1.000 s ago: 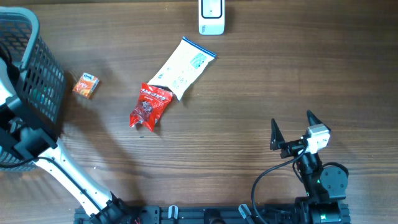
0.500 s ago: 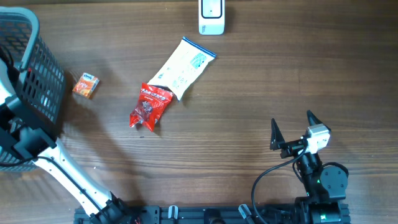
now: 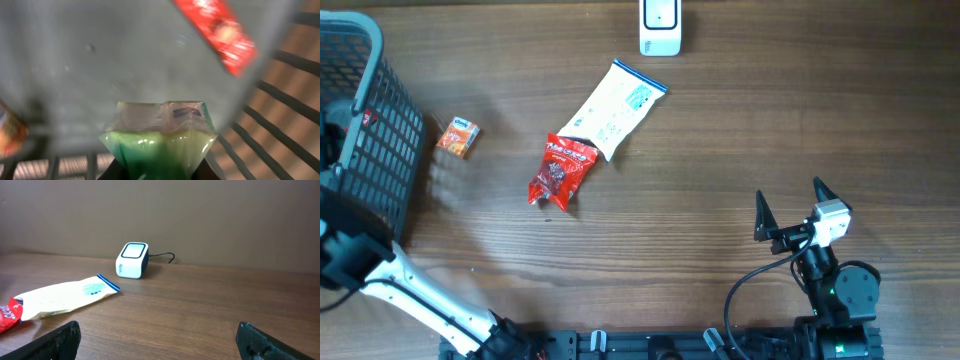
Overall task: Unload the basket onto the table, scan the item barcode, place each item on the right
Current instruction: 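Lift the green tissue box out of the basket with the left gripper, then carry the green box right and release it beside the red bag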
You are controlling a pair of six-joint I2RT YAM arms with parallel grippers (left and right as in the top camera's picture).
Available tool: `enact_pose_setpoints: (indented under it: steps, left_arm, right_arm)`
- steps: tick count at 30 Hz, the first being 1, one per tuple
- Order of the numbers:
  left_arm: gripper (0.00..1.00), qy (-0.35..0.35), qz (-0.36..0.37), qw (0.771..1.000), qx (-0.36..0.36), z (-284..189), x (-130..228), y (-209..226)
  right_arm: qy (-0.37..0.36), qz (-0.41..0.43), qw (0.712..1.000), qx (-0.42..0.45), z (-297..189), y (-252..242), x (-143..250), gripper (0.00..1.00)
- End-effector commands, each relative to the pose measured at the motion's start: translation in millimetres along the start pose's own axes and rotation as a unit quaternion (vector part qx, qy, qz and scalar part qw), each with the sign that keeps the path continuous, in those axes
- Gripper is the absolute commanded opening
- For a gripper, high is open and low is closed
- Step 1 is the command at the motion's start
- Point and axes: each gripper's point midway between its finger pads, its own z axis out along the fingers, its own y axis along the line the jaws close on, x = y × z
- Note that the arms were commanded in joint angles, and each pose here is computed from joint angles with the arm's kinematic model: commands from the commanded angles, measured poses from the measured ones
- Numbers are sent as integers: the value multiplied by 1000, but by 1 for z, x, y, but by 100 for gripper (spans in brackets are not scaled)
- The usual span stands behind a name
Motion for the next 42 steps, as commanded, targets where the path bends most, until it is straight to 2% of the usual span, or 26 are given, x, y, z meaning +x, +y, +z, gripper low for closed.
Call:
enact_pose_setpoints:
  steps: [1,7,11,16,21,24,27,30,32,34,38,42]
  left_arm:
    - [9,-12,14,997,77,-61,17,-21]
    - [12,-36,46,986,156,-129,44,-40]
    - [12,-30,80,971,222,-183,84,-49]
    - [15,-15,137,965,225,-205,144,-50]
    - [15,33,238,956,170,-179,214,-52]
    - [15,28,283,954,97,-154,246,-45]
    - [17,10,338,941,26,-131,275,-37]
    - [17,-5,404,914,-41,-108,308,-28]
    - [22,-1,446,893,-62,-94,332,-25]
    - [22,12,478,875,-79,-77,359,-21]
    - [22,36,526,843,-107,-38,404,-10]
    - [24,55,559,815,-140,6,435,8]
  right_arm:
    - [0,-6,1000,7,0,-3,0,100]
    - [0,-6,1000,7,0,-3,0,100]
    - [0,-6,1000,7,0,-3,0,100]
    - [0,-6,1000,7,0,-3,0,100]
    - [0,-6,1000,7,0,-3,0,100]
    - [0,-6,1000,7,0,-3,0,100]
    - [0,-6,1000,7,0,-3,0,100]
    - [0,-6,1000,7,0,-3,0,100]
    - [0,-6,1000,7,0,-3,0,100]
    - [0,-6,1000,7,0,-3,0,100]
    - [0,-6,1000,7,0,-3,0,100]
    - [0,-6,1000,7,0,-3,0,100]
